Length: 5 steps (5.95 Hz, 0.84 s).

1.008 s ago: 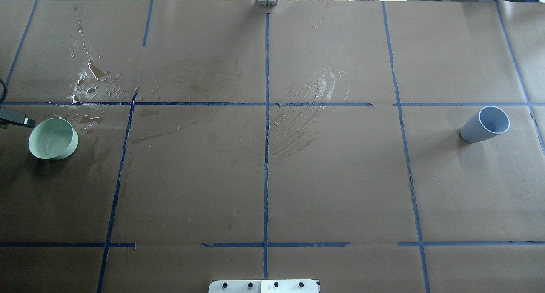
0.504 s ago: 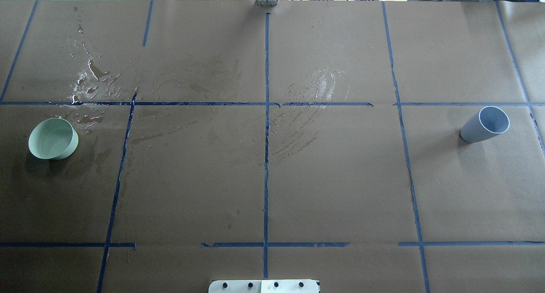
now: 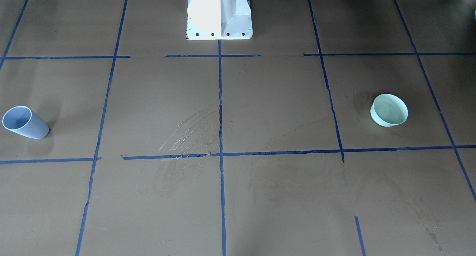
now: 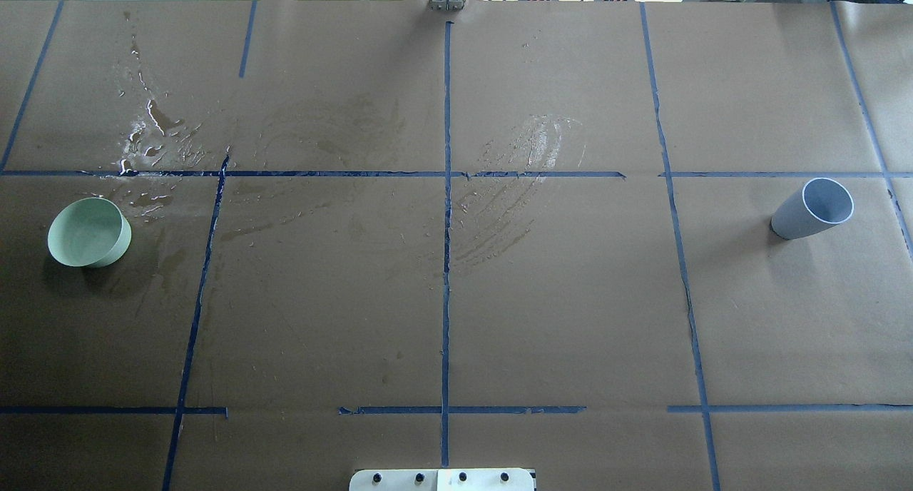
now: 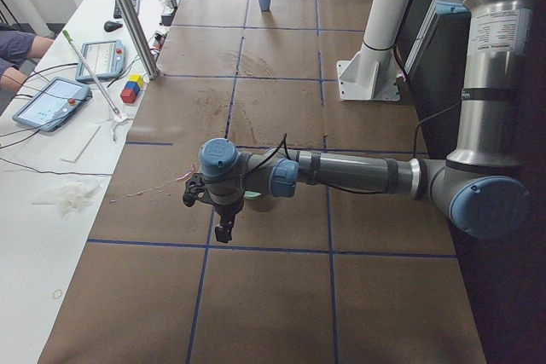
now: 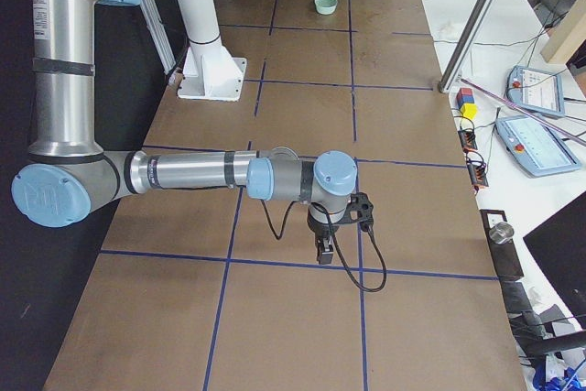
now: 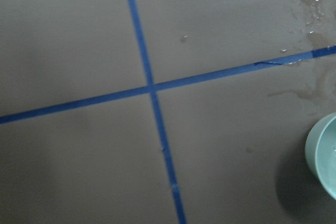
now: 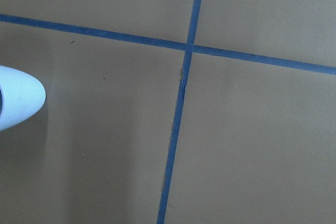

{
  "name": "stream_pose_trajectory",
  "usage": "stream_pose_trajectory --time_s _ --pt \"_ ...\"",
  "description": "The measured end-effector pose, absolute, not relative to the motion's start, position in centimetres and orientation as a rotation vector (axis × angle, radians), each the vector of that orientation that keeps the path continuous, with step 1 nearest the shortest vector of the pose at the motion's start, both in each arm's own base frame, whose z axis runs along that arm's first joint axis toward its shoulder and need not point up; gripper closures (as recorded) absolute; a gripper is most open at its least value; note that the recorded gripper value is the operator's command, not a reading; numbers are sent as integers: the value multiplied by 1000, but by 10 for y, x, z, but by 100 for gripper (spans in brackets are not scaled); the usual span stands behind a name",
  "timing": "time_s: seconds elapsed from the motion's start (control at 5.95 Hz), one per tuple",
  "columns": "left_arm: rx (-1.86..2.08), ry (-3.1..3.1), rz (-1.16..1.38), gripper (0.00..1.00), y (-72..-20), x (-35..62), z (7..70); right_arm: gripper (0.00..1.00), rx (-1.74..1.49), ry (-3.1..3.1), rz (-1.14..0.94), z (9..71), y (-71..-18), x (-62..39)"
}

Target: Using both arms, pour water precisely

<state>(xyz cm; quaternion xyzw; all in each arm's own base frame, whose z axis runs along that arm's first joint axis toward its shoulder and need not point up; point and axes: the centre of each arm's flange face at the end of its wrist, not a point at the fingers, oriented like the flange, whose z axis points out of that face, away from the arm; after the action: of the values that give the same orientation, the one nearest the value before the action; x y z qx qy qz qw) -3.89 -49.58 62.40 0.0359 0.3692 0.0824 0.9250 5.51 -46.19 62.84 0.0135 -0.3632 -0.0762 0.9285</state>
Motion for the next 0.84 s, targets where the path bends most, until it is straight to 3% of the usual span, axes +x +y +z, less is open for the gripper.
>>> stream_pose_trajectory --time_s 0.84 --pt "25 766 141 0 -479 -55 640 0 16 -745 -147 632 -458 55"
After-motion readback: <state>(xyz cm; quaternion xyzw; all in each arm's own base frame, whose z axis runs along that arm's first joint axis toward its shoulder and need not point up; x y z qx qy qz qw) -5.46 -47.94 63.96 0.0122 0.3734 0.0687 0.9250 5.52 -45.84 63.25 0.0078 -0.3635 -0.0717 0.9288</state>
